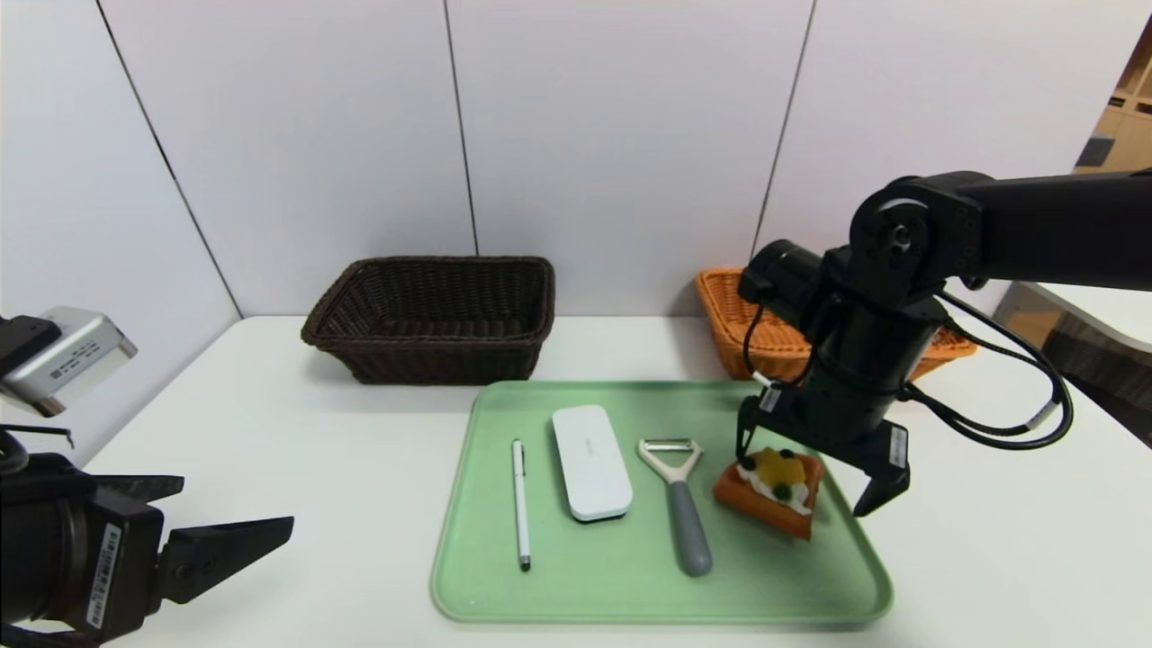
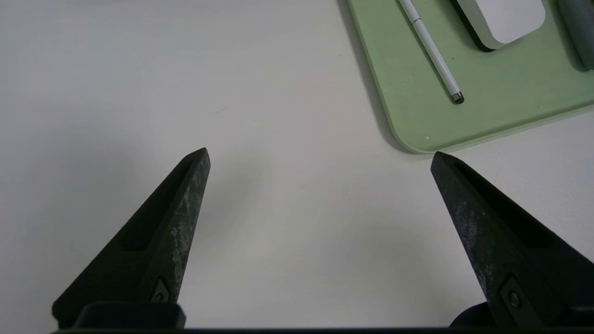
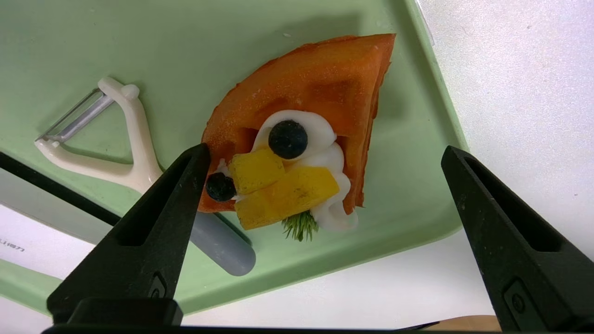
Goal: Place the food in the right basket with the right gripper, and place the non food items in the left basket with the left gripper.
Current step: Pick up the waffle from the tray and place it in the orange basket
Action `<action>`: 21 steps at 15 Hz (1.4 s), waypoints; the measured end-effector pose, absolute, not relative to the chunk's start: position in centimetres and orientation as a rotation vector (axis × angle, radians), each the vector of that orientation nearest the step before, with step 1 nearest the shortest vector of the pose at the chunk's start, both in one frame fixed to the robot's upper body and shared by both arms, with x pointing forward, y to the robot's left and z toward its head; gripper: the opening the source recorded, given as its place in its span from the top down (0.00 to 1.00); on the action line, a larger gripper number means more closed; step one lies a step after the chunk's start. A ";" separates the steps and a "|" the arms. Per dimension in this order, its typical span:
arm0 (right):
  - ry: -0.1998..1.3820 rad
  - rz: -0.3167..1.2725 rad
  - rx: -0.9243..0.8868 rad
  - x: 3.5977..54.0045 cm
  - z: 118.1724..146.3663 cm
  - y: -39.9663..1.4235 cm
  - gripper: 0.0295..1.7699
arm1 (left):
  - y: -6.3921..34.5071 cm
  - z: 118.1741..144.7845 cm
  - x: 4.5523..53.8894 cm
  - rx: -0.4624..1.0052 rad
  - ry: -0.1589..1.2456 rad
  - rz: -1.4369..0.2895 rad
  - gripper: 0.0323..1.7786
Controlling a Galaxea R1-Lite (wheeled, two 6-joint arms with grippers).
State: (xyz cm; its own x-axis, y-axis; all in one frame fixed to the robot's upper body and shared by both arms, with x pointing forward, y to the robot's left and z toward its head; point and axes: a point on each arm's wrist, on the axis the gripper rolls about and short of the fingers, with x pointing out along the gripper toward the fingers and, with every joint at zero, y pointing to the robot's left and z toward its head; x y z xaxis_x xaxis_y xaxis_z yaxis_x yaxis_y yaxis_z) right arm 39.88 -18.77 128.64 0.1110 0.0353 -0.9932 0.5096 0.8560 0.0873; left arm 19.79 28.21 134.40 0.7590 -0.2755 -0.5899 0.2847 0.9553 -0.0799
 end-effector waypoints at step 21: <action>1.430 -0.324 0.387 38.7 128.4 -16.7 0.03 | 28.5 134.0 19.3 0.017 0.642 -0.304 0.05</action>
State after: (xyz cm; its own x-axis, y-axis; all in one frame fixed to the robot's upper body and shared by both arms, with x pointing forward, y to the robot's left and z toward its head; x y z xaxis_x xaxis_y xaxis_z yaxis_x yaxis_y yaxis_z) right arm 38.68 -16.68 128.42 0.1157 0.0139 -0.9932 0.4411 0.8952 0.0639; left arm 19.26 28.48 134.01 0.7582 -0.2739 -0.5917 0.2843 0.9555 -0.0780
